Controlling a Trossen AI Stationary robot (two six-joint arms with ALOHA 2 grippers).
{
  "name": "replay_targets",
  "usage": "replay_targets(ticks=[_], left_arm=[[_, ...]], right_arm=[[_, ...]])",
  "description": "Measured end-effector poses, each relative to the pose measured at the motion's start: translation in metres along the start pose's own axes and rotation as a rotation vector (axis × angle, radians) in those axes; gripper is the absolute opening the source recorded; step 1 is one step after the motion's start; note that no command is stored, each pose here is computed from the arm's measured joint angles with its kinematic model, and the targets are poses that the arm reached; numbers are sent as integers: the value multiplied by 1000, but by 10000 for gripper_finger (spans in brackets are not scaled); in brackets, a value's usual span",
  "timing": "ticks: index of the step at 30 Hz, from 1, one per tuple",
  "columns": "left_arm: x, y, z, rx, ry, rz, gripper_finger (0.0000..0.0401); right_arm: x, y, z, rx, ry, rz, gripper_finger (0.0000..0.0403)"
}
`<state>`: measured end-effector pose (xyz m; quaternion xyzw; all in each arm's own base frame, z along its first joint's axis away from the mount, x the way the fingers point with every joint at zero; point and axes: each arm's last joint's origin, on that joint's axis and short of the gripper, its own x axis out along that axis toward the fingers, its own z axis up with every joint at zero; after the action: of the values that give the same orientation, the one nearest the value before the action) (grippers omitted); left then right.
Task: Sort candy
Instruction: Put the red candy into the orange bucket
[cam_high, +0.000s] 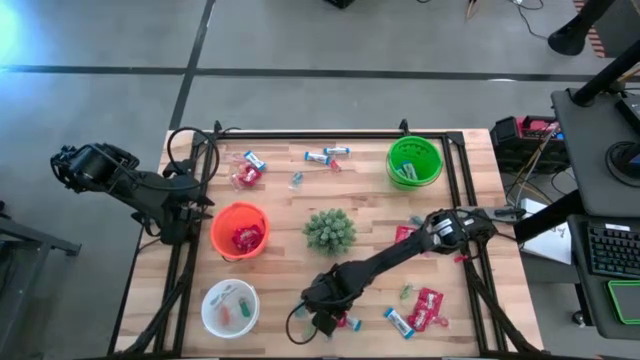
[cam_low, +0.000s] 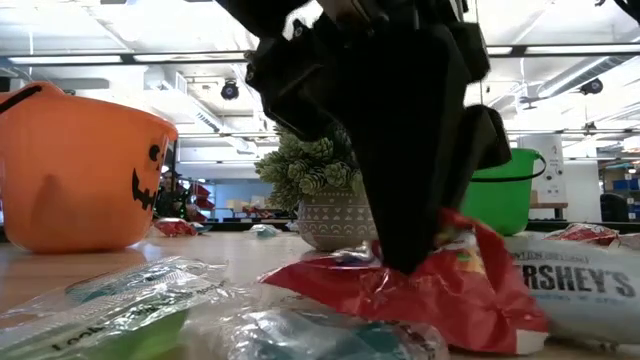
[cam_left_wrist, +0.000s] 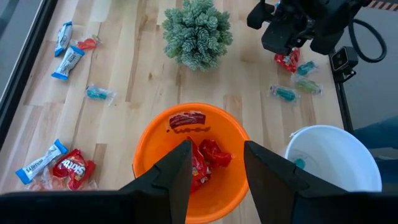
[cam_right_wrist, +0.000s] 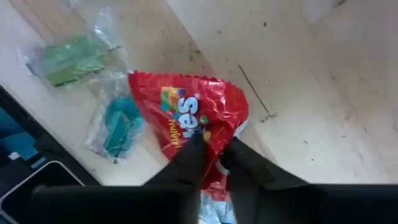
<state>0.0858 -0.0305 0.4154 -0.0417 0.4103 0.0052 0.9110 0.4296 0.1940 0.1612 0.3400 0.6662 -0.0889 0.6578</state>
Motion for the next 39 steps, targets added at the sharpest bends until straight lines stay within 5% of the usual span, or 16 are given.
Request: replay_targets(ticks=[13, 21, 39], left_arm=[[0, -2, -1, -9, 25, -58, 127], [0, -2, -1, -11, 34, -79, 127], [0, -3, -1, 0, 42, -98, 127]], right_arm=[[-45, 27, 4, -67, -81, 114, 9], [-53, 14, 3, -46, -110, -50, 9], [-40, 5, 4, -17, -84, -89, 16]])
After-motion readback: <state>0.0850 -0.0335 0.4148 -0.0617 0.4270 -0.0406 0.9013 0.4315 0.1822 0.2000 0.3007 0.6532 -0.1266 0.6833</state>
